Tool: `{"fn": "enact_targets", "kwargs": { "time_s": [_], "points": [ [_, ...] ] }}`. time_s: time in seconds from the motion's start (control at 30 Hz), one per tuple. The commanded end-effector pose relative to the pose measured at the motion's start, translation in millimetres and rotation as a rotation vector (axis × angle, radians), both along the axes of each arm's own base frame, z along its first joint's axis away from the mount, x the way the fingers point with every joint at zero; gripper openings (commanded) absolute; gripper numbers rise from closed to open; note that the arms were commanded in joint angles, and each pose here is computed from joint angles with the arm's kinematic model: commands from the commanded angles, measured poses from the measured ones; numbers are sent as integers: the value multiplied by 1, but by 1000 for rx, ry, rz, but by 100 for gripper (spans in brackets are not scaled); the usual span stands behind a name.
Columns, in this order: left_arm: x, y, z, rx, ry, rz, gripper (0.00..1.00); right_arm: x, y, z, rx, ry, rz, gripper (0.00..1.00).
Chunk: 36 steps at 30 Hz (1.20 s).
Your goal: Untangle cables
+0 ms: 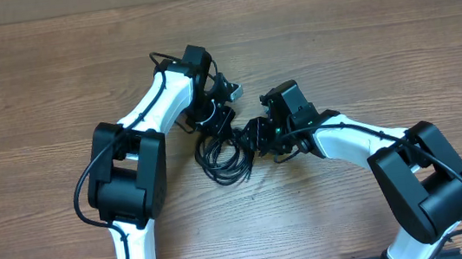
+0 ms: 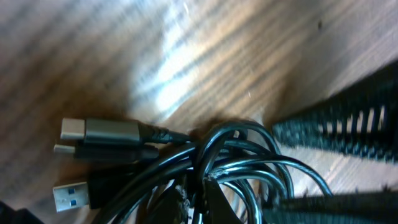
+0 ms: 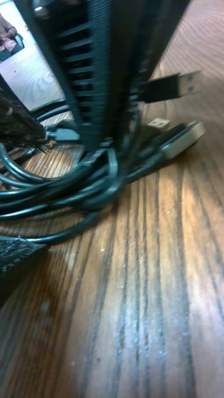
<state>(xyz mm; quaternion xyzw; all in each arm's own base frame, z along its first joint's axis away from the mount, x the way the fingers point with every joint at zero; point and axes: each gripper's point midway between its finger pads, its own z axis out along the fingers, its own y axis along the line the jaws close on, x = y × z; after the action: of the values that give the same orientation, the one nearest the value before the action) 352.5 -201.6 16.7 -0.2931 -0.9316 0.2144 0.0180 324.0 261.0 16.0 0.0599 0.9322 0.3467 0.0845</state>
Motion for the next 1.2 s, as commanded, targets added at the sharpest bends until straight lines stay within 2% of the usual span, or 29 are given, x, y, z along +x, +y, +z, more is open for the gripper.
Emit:
{"fn": "enact_targets", "kwargs": {
  "time_s": [0.0,0.23,0.57,0.77,0.8,0.83,0.93,1.17],
  "points": [
    [-6,-7,24,-44,-61,-85,4,10,-8,0,-2,-12,-25,47],
    [-12,-24,70,-201,-153,-195,4,17,-18,0,6,-7,-52,44],
    [-17,-22,70,-196,-158,-235,4,13,-3,16,117,-24,41,47],
    [-8,-12,62,-112,-175,-196,4,10,-8,10,93,7,17,47],
    [-4,-9,59,-87,-178,-175,9,10,-12,7,72,26,-12,47],
    [0,-5,54,-52,-180,-148,18,11,-18,1,37,49,-54,47],
    [4,-1,45,-12,-173,-115,25,10,-22,-3,17,70,-79,49],
    [2,-3,21,-2,-130,-123,22,5,-23,-5,9,92,-76,52]
  ]
}}
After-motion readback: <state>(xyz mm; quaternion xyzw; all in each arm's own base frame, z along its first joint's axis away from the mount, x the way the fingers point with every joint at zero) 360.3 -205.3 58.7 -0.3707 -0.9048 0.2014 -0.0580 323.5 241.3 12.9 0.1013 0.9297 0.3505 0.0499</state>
